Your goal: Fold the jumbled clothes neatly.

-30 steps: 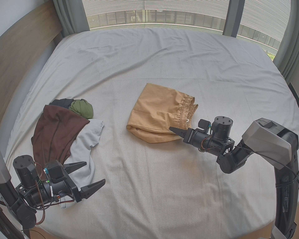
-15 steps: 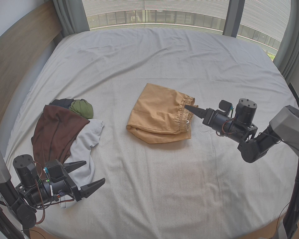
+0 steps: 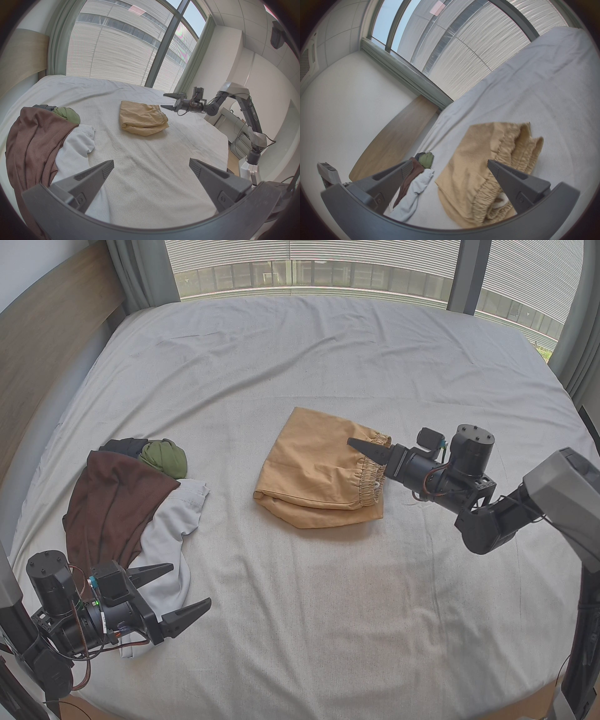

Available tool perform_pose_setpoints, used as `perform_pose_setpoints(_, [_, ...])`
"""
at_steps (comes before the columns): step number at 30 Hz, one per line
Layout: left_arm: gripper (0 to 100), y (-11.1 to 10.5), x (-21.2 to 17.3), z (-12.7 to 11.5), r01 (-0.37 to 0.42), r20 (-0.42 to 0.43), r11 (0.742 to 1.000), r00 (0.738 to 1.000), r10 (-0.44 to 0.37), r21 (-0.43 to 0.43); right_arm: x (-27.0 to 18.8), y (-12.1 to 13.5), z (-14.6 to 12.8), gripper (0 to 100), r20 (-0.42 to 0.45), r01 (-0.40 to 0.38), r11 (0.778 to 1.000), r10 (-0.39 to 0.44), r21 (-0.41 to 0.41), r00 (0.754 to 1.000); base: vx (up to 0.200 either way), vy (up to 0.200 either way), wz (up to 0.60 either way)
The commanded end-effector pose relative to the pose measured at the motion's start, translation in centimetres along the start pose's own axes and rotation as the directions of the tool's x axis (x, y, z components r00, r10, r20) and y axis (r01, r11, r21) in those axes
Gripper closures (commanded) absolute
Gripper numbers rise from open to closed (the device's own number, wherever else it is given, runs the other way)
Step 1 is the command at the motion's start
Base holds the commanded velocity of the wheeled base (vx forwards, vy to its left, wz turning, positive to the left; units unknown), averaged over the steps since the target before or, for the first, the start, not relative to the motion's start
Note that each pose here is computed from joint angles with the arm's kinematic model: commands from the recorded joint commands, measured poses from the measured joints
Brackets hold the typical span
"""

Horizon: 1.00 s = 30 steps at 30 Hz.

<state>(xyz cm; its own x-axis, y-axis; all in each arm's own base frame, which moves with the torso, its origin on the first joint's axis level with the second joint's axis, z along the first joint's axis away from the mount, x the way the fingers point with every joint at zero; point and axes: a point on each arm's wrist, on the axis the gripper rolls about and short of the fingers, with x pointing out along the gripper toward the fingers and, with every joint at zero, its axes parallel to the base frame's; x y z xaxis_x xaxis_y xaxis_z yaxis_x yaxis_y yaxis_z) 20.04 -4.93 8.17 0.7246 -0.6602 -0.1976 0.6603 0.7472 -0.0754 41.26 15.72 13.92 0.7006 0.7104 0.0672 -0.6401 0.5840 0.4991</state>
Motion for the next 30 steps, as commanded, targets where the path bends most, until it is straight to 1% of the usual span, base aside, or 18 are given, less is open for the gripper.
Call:
perform_pose_setpoints(1, [0,0.1,0.0,-0.1,-0.001,-0.004,1.000,1.000,0.001,-0.003,2.2,-4.0,-5.1,0,-0.085,0.048,0.998,-0.045,0.043,0.995,0.000,0.000,0.00])
perform_pose_setpoints(6, [0,0.1,0.0,-0.2,-0.002,-0.008,1.000,1.000,0.002,-0.006,2.3,-5.3,-7.2,0,-0.128,0.077,0.997,-0.073,0.029,0.989,0.000,0.000,0.00])
perform_pose_setpoints(9, [0,0.1,0.0,-0.2,-0.002,-0.007,1.000,1.000,0.002,-0.005,2.3,-5.7,-7.8,0,-0.127,0.102,0.994,-0.099,0.023,0.987,0.000,0.000,0.00])
perform_pose_setpoints(12, [0,0.0,0.0,-0.2,-0.002,-0.008,1.000,1.000,0.002,-0.006,2.4,-5.8,-8.2,0,-0.130,0.111,0.994,-0.107,0.023,0.986,0.000,0.000,0.00])
perform_pose_setpoints(15, [0,0.0,-0.1,-0.2,-0.001,-0.008,1.000,1.000,0.001,-0.007,2.3,-5.3,-7.7,0,-0.115,0.100,0.995,-0.098,0.017,0.989,0.000,0.000,0.00])
perform_pose_setpoints(17, [0,0.0,-0.1,0.0,-0.001,0.000,1.000,1.000,0.001,-0.007,2.0,-3.8,-6.2,0,-0.086,0.081,0.997,-0.080,0.004,0.993,0.000,0.000,0.00])
perform_pose_setpoints(19, [0,0.0,-0.1,0.0,-0.001,0.000,1.000,1.000,0.001,-0.007,2.0,-3.8,-6.2,0,-0.086,0.081,0.997,-0.080,0.004,0.993,0.000,0.000,0.00])
perform_pose_setpoints(20, [0,-0.1,-0.3,0.5,0.006,0.024,1.000,1.000,-0.006,-0.008,0.3,-0.2,-3.1,0,-0.046,0.045,0.999,-0.045,-0.015,0.998,0.000,0.000,0.00])
perform_pose_setpoints(23, [0,-0.5,-0.7,1.0,0.017,0.048,1.000,0.999,-0.017,0.001,-2.8,4.5,0.3,0,0.002,-0.001,0.999,0.001,-0.042,1.000,0.000,0.000,0.00])
perform_pose_setpoints(25, [0,-0.9,-1.2,1.7,0.026,0.083,0.999,0.996,-0.028,0.026,-5.3,6.8,2.1,0,0.034,-0.017,0.998,0.019,-0.067,0.999,0.000,0.000,0.00])
perform_pose_setpoints(28, [0,-2.4,-2.4,3.8,0.064,0.183,0.996,0.980,-0.075,0.065,-9.9,9.9,4.1,0,0.078,-0.026,0.989,0.038,-0.147,0.996,0.000,0.000,0.00])
perform_pose_setpoints(30, [0,-2.9,-3.0,4.5,0.077,0.223,0.995,0.971,-0.089,0.061,-12.0,11.0,4.6,0,0.093,-0.023,0.983,0.041,-0.180,0.995,0.000,0.000,0.00])
